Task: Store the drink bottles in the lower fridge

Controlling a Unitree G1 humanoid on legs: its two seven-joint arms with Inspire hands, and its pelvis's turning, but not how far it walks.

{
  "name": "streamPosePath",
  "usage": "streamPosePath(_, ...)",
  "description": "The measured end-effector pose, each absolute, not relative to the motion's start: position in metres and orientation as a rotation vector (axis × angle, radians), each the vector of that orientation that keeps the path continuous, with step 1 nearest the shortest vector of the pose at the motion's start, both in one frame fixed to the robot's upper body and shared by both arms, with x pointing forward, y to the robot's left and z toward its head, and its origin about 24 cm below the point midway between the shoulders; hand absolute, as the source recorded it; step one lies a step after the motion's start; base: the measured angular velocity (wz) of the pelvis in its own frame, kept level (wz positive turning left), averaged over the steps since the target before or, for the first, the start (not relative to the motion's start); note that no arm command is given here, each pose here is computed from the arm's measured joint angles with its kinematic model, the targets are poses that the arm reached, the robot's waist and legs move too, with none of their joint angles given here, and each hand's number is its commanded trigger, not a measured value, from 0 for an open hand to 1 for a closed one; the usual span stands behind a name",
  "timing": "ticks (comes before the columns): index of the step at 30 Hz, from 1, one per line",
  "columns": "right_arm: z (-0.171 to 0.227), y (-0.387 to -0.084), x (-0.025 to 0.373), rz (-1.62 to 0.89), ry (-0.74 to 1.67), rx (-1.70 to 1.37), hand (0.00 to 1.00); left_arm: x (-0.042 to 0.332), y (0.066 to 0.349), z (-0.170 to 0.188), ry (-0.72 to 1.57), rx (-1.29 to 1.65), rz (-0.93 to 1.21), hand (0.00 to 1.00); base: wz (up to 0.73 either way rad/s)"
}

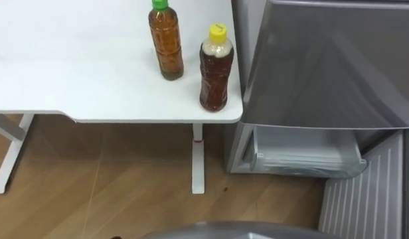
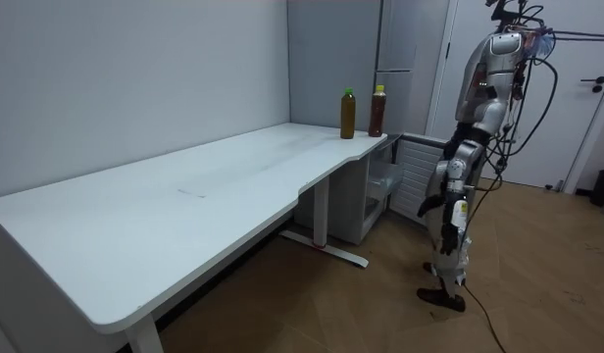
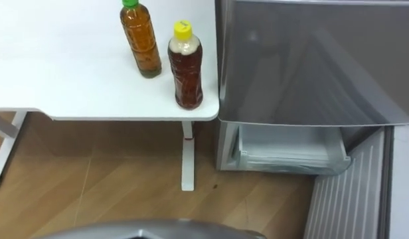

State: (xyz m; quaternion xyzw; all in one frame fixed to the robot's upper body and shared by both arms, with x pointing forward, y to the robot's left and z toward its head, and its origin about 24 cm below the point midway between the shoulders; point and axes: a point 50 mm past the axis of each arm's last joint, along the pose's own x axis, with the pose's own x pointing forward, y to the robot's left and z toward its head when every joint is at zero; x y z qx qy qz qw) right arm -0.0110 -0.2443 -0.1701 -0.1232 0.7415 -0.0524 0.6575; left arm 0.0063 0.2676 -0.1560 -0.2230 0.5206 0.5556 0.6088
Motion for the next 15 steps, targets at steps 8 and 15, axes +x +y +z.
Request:
streamPosePath(8,-0.170,-0.247,-0.002,-0.126,1.609,-0.320,0.00,0.064,0.304,-0.114,0.801,-0.502,1.458,0.00,-0.02)
streamPosePath(15,-0.169,-0.249,0.001,-0.128,1.562,-0.354,0.00,0.112,0.321,-0.048,0.432,-0.120,1.478,0.00,0.02)
